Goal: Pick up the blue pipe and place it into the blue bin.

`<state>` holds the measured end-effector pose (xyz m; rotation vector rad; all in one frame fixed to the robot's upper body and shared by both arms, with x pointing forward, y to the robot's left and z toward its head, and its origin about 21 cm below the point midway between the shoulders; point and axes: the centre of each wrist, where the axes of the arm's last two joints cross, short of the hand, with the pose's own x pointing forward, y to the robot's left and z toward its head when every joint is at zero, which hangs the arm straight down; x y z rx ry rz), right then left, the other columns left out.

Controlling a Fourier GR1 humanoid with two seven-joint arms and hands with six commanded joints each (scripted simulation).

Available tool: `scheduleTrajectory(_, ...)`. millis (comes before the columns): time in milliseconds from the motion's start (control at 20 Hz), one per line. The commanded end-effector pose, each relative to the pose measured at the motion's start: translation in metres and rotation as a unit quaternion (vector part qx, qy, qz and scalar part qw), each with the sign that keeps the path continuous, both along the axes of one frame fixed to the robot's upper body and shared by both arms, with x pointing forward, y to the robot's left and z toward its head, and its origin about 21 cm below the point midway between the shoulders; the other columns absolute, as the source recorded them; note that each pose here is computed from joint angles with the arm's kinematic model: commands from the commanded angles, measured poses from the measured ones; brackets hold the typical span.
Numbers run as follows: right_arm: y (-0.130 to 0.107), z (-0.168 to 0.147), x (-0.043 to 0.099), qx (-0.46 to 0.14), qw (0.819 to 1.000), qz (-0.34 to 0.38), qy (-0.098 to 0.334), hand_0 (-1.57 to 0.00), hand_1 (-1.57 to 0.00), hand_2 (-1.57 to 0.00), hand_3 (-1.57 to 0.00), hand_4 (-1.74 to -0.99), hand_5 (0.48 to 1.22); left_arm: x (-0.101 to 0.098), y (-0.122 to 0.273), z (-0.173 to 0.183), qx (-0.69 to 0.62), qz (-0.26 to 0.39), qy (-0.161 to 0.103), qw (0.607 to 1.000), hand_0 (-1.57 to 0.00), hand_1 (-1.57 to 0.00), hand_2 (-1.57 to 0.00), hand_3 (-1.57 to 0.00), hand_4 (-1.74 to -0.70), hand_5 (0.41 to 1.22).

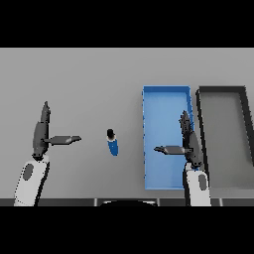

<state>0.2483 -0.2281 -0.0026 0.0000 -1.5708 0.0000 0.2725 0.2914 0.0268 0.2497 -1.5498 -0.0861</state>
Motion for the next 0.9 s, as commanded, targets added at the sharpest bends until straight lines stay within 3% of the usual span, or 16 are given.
scheduleTrajectory(0,0.0,0.0,0.0,0.0,1.0,0.0,0.0,0.0,0.0,0.0,0.0,-1.225,0.617,0.0,0.0,0.0,0.0,0.0,-0.002,1.0,0.0,0.0,0.0,0.0,-1.07,0.591)
scheduleTrajectory(250,0.004,-0.002,0.002,0.001,1.0,-0.001,0.005,0.0,0.0,0.0,0.0,-1.225,0.617,0.001,0.002,0.0,0.0,-0.001,-0.007,1.0,0.0,0.0,0.0,0.0,-1.07,0.591)
scheduleTrajectory(300,0.001,0.003,-0.004,-0.042,0.998,0.031,-0.026,0.0,0.0,0.0,0.0,-1.225,0.617,0.0,0.013,0.007,0.037,-0.085,-0.003,0.996,0.0,0.0,0.0,0.0,-1.07,0.591)
scheduleTrajectory(400,-0.003,0.008,-0.015,-0.09,0.993,0.06,-0.045,0.0,0.0,0.0,0.0,-1.225,0.618,0.0,0.031,0.012,0.066,-0.162,0.014,0.984,0.0,0.0,0.0,0.0,-1.07,0.589)
scheduleTrajectory(650,0.0,0.015,-0.02,-0.131,0.988,0.067,-0.04,0.0,0.0,0.0,0.0,-1.196,0.609,-0.002,0.039,0.018,0.076,-0.208,0.023,0.975,0.0,0.0,0.0,0.0,-1.08,0.6)
scheduleTrajectory(750,-0.003,0.016,-0.018,-0.139,0.988,0.058,-0.031,0.0,0.0,0.0,0.0,-1.185,0.597,-0.004,0.038,0.022,0.069,-0.23,0.013,0.971,0.0,0.0,0.0,0.0,-1.09,0.605)
scheduleTrajectory(850,-0.004,0.014,-0.016,-0.145,0.987,0.063,-0.033,0.0,0.0,0.0,0.0,-1.187,0.6,-0.009,0.03,0.021,0.065,-0.269,0.022,0.961,0.0,0.0,0.0,0.0,-1.1,0.583)
